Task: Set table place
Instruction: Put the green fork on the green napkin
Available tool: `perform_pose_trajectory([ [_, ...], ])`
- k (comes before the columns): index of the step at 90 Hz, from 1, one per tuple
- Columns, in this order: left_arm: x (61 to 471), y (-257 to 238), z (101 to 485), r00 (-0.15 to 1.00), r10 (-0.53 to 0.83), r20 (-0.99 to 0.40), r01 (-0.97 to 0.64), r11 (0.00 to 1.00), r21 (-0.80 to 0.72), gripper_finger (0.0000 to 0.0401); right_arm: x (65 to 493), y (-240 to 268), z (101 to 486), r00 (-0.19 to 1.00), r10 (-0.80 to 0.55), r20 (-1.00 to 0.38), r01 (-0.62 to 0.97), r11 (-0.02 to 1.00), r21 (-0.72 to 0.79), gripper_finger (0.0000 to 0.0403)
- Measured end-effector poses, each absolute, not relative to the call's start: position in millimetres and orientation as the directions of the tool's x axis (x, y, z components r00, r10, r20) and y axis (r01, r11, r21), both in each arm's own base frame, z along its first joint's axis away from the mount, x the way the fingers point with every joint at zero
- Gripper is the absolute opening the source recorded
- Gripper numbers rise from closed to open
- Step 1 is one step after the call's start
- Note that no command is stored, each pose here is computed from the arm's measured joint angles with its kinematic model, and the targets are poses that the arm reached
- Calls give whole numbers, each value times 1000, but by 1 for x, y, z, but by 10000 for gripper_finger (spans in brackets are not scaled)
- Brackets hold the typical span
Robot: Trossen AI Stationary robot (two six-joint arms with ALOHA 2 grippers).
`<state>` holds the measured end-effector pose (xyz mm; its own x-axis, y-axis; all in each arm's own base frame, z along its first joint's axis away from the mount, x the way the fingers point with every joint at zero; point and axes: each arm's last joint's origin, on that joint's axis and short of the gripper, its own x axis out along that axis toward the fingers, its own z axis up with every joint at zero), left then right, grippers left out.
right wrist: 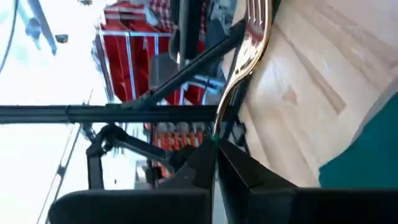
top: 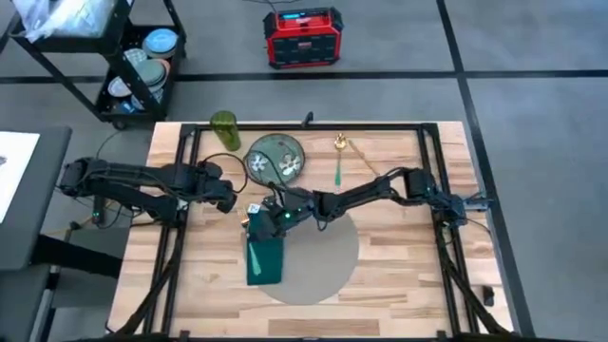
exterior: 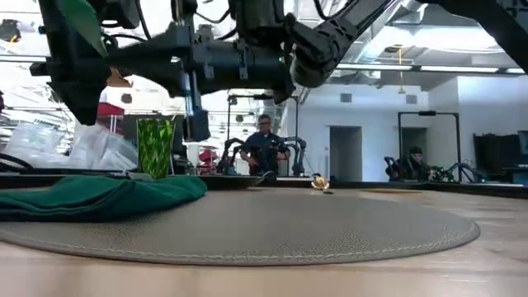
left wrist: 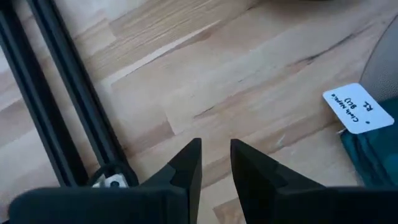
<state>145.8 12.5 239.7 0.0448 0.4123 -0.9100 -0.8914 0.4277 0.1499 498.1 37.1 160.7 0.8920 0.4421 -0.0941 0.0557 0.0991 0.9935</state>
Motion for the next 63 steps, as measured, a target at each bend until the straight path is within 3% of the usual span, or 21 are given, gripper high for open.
perform_pose_trajectory([
  [11, 146, 12, 240, 44, 413, -910, -890, 430, 152, 67, 483, 45, 142, 913, 376, -155, 136, 77, 988, 0],
  [23, 146, 13, 240, 44, 420, -906, -886, 436, 159, 67, 468, 52, 132, 940, 325, -103, 107, 4, 994, 0],
  [63, 146, 13, 240, 48, 429, -902, -871, 460, 172, 67, 466, 44, 114, 939, 264, -220, 223, 20, 975, 0],
])
